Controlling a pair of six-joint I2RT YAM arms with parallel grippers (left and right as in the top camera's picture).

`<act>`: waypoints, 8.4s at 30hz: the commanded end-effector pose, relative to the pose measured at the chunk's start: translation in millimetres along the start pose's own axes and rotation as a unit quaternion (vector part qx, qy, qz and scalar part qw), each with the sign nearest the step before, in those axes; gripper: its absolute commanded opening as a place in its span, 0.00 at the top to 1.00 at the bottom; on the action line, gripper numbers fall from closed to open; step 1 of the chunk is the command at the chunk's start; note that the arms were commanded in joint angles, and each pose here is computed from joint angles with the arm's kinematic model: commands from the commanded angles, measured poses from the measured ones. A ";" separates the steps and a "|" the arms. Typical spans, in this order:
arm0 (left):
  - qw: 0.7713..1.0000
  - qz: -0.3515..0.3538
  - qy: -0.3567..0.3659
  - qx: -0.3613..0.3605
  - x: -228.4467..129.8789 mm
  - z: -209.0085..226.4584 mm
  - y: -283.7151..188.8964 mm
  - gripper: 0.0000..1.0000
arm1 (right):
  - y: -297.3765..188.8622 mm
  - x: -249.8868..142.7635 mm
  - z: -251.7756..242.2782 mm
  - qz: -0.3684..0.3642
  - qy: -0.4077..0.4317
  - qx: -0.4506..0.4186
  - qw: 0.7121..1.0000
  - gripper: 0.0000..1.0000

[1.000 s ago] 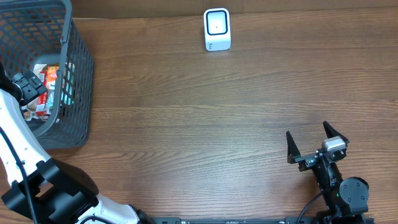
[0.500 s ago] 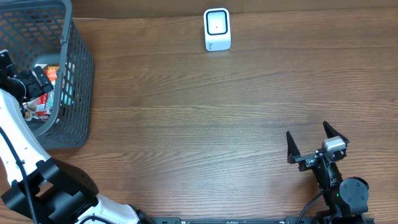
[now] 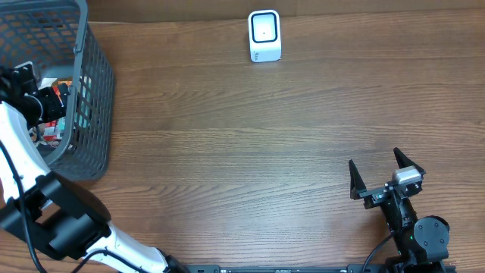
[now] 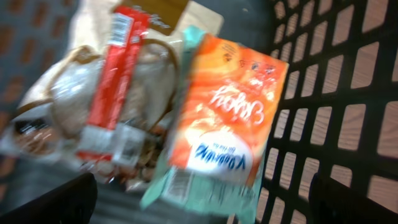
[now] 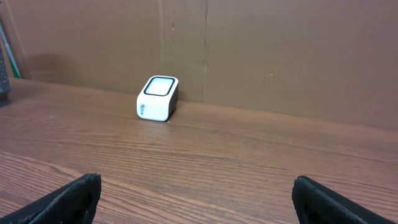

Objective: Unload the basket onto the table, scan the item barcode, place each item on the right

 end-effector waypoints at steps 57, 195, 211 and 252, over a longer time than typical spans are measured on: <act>0.989 -0.122 0.049 0.064 57.5 5.6 -44.7 0.54 | 0.1 -2.4 0.1 -0.001 0.000 0.001 1.000 0.00; 0.930 0.089 0.281 -0.219 -162.8 -543.1 -51.9 0.39 | 0.1 -2.4 0.1 -0.001 0.000 0.001 1.000 0.00; 0.887 0.127 0.324 -0.303 -185.9 -552.0 -48.0 0.61 | 0.1 -2.4 0.1 -0.001 0.000 0.001 1.000 0.00; 0.887 0.150 0.307 -0.310 -216.1 -552.1 -19.5 0.94 | 0.1 -2.4 0.1 -0.001 0.000 0.001 1.000 0.00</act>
Point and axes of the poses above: each gripper's point midway between its finger pads, its own y axis out along the fingers, its own z axis along the line the jaws close on, x = y × z, the point moved 2 cm from there along -y, back along the fingers, and after that the axes turned 4 degrees about y, right-handed, at the moved point
